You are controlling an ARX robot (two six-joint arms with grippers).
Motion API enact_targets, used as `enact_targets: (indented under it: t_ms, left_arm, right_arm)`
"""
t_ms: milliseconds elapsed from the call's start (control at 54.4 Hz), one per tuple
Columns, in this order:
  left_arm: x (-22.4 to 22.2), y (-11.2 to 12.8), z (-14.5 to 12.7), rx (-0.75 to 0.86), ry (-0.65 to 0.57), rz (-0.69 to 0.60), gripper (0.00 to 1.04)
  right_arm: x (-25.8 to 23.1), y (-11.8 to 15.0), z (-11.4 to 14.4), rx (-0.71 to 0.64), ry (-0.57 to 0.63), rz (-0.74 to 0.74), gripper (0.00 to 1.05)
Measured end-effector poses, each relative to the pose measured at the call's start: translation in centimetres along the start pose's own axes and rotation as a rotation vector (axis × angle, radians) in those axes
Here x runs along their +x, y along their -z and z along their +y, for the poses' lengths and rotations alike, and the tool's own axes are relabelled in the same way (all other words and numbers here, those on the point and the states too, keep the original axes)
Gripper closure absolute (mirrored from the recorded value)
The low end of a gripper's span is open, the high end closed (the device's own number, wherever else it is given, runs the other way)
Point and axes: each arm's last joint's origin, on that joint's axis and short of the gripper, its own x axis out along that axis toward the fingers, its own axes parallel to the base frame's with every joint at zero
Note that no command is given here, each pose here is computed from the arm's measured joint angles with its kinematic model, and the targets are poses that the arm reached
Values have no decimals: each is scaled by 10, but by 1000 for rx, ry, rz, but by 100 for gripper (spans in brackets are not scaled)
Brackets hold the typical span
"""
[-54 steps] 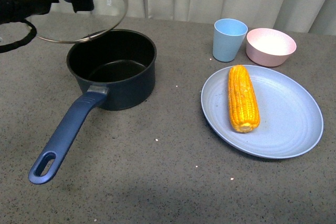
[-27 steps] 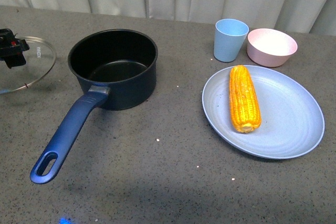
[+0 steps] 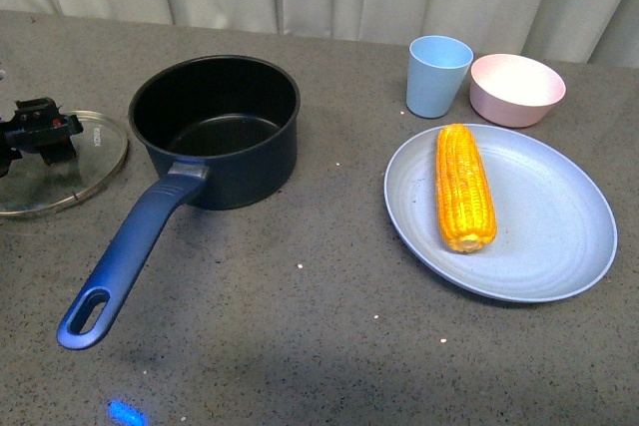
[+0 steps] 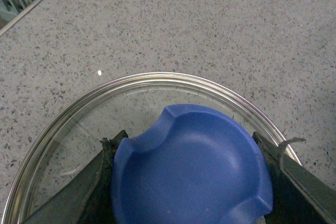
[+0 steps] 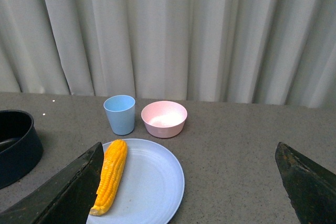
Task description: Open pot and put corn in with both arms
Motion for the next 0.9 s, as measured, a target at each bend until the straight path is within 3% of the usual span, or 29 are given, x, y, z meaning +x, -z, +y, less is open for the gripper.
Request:
enact_targets:
  t_ms: [276, 460, 680, 809, 901]
  left_arm:
    - [1, 2, -1, 3, -4, 12, 43]
    - [-7, -11, -2, 15, -24, -7, 5]
    - [-52, -54, -10, 14, -64, -100, 6]
    - [-82, -67, -14, 37, -108, -157, 6]
    - [-105, -71, -18, 69, 32, -258, 17]
  right_arm:
    - [0, 0, 0, 0, 0, 0, 9]
    - [0, 0, 0, 0, 0, 0, 9]
    - [0, 0, 0, 0, 0, 0, 9]
    - [0, 0, 0, 0, 0, 0, 9]
    - [0, 0, 0, 0, 0, 0, 9]
